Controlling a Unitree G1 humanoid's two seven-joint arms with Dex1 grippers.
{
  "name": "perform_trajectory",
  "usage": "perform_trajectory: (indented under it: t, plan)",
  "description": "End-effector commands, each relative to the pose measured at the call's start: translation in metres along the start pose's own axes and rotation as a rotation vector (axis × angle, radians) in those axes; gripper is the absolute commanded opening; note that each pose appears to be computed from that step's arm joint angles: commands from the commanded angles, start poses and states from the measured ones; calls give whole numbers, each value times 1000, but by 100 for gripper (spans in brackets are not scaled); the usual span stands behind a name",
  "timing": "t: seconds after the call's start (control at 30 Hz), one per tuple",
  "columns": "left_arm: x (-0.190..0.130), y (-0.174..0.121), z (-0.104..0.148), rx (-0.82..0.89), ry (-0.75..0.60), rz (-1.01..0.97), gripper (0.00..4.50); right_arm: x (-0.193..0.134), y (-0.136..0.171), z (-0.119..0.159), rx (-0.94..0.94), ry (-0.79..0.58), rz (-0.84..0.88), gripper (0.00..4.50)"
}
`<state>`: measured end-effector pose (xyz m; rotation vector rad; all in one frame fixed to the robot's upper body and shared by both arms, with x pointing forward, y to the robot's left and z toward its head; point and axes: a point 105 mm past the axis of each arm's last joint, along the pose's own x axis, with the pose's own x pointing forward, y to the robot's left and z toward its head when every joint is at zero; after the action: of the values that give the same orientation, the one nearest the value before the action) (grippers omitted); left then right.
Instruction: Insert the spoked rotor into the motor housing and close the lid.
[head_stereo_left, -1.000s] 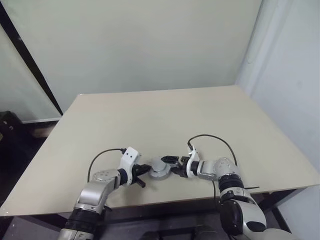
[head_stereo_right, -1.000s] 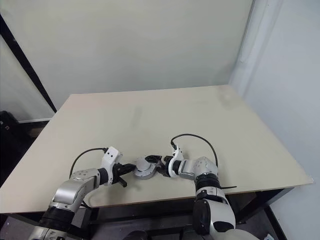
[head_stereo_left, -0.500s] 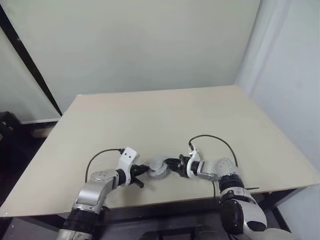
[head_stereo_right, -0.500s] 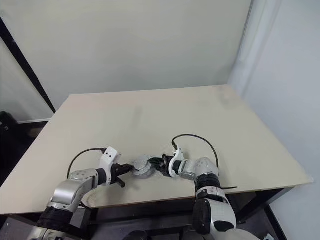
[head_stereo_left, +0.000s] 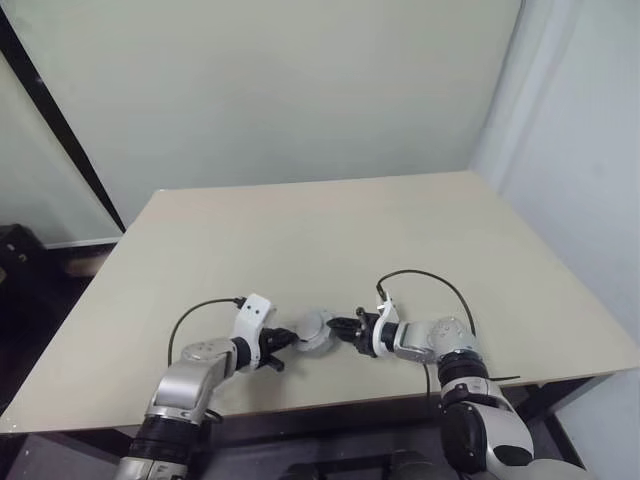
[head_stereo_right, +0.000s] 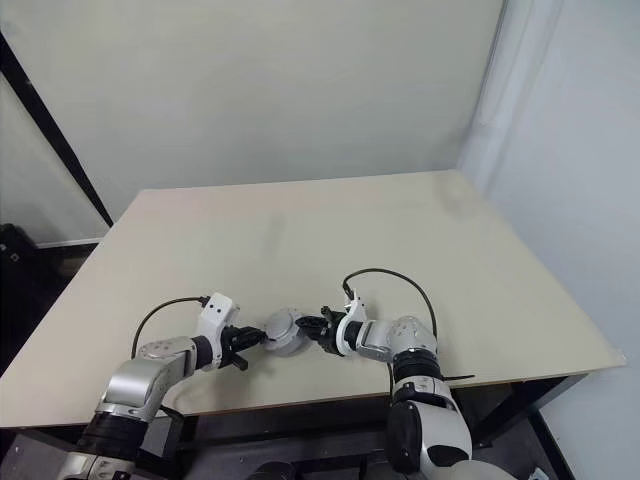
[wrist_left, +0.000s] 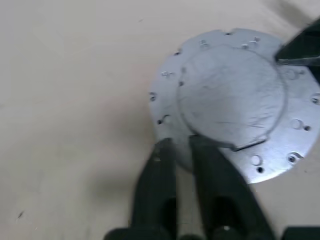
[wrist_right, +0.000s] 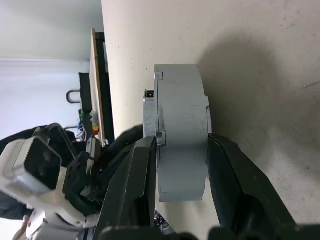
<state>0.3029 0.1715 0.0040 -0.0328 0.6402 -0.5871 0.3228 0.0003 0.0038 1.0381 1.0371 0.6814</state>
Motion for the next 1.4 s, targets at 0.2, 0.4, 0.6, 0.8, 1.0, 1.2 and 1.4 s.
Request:
perform_trajectory:
  t: [0.2,0.4,0.6,0.8,1.0,1.2,1.4]
  plan:
    - [-42,35,41,-277,-200,27,411,9,13,-9,-22,36,43,120]
    - [-68,54,57,-497,-372,77,450,10,35,-7,22,7,186,120]
    - [-70,39,50,-604,-404,33,450,8,57,-11,51,12,305,120]
    - [-71,34,45,-703,-432,-3,450,4,80,-12,66,4,418,120]
    - [-68,15,38,-867,-403,-156,450,0,104,-16,30,30,489,120]
    - [-54,-4,36,-1010,-422,-288,450,1,101,-20,20,52,468,120]
    - [-44,-16,41,-1107,-469,-382,450,2,95,-23,19,62,438,120]
